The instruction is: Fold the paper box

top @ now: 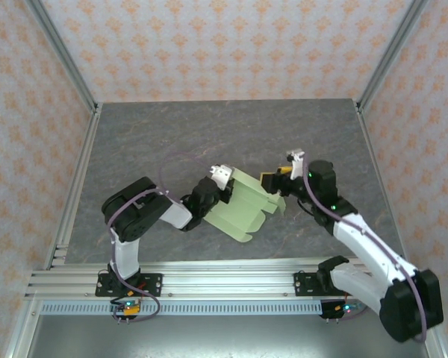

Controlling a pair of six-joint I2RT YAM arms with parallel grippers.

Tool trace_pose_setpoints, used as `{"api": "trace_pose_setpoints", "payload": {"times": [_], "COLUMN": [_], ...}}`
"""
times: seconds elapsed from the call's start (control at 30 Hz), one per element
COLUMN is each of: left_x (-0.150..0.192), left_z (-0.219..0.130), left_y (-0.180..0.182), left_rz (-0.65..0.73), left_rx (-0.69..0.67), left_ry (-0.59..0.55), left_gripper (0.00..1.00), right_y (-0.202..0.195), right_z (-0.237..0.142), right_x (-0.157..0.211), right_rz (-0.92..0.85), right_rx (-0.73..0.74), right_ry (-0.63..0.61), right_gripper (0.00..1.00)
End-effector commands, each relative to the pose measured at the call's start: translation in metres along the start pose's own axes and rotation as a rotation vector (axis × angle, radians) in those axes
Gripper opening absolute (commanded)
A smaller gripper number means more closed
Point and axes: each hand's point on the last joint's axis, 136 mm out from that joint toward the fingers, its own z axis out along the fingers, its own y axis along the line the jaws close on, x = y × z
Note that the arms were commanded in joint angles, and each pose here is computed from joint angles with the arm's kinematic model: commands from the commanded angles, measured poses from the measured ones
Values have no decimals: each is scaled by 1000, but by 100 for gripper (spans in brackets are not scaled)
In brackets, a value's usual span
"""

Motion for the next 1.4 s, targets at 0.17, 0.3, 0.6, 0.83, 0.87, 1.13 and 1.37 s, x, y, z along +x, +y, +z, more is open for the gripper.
{"api": "trace_pose_setpoints", "payload": {"times": [0.17, 0.3, 0.6, 0.83, 0.87, 1.13, 1.37], "left_x": [-23, -21, -17, -13, -14, -21, -17], "left_z": [-18, -21, -26, -24, -24, -24, -21], "left_y": [59, 86, 94, 91, 92, 90, 87], "left_rz": [-156, -265, -270, -301, -303, -313, -346], "left_rx": [-51, -60, -74, -56, -63, -49, -37], "left_ry": [56, 61, 63, 69, 65, 59, 62], "left_gripper": [0, 0, 0, 0, 0, 0, 0], "right_y": [-23, -5, 2, 15, 16, 11, -4], "right_z": [-3, 11, 37, 52, 55, 83, 110], "right_x": [-16, -11, -36, 0, 5, 29, 34], "right_rz": [-170, -142, 91, 59, 58, 68, 72], "right_rx": [90, -46, -68, -126, -130, -75, 23], "right_ry": [-120, -89, 109, 444, 473, 566, 520], "right_gripper": [70, 63, 82, 92, 89, 82, 80]}}
